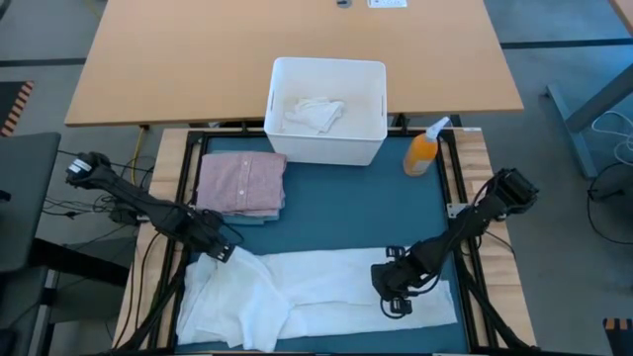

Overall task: Fold Laundry from Bin
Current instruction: Fold the white shirt

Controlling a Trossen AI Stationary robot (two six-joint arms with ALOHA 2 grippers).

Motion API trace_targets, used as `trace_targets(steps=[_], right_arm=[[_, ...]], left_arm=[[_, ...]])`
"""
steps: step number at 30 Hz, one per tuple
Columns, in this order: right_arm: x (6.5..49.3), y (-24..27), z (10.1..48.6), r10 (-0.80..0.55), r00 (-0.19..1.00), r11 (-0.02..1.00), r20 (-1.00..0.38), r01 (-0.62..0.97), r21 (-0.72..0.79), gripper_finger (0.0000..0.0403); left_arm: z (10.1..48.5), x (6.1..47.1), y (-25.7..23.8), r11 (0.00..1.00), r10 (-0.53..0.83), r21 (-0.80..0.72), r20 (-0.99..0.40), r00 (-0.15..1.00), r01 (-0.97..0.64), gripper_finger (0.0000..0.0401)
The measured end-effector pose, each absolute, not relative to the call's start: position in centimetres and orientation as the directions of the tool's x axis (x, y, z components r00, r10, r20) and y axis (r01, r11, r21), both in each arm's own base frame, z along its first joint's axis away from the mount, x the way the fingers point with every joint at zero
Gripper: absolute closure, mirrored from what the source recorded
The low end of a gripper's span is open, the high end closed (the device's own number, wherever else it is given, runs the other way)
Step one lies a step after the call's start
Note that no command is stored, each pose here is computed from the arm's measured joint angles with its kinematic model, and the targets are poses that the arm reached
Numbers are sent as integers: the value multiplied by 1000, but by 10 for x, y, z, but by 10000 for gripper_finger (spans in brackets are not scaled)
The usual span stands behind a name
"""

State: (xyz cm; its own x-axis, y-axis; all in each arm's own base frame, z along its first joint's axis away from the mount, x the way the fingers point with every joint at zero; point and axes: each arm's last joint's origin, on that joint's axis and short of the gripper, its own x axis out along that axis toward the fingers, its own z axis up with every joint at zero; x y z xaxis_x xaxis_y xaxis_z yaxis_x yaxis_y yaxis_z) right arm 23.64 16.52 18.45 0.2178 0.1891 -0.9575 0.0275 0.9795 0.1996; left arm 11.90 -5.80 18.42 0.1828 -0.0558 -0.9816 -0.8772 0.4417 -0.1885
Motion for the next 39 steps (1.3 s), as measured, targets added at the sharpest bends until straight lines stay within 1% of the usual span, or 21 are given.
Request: trace_targets(steps=[3,6,11,18,20,22,24,26,29,32,35,39], right_arm=[[234,169,184,186,220,981,-958,20,195,246],[233,170,184,176,228,982,-958,25,187,246],[234,170,185,171,235,982,-957,41,186,246],[234,170,185,171,235,981,-957,44,187,246],[234,170,185,171,236,980,-957,60,190,246],[233,171,185,166,239,980,-957,69,187,246],[231,173,185,139,255,985,-957,62,160,246],[228,176,185,113,271,990,-956,51,132,246],[225,179,185,78,297,994,-952,52,98,246],[224,181,185,55,316,995,-947,67,80,246],[224,180,185,49,313,994,-949,77,77,246],[222,179,184,36,296,994,-955,87,64,246]], left_arm=[[183,120,-58,444,-30,-175,-983,181,-879,305],[183,123,-58,454,1,-193,-976,217,-870,305],[184,128,-60,492,-5,-240,-962,273,-837,305],[184,130,-60,521,10,-247,-955,295,-817,307],[184,131,-60,539,6,-258,-951,310,-802,320],[185,133,-61,555,-4,-278,-943,332,-784,346],[186,135,-63,574,-15,-298,-935,354,-763,381],[187,137,-63,592,-24,-315,-927,375,-742,394],[188,140,-66,608,-61,-351,-915,398,-712,399],[193,141,-68,611,-144,-392,-909,390,-688,401],[204,141,-72,609,-238,-428,-902,361,-668,401],[226,137,-72,614,-287,-414,-910,299,-672,401]])
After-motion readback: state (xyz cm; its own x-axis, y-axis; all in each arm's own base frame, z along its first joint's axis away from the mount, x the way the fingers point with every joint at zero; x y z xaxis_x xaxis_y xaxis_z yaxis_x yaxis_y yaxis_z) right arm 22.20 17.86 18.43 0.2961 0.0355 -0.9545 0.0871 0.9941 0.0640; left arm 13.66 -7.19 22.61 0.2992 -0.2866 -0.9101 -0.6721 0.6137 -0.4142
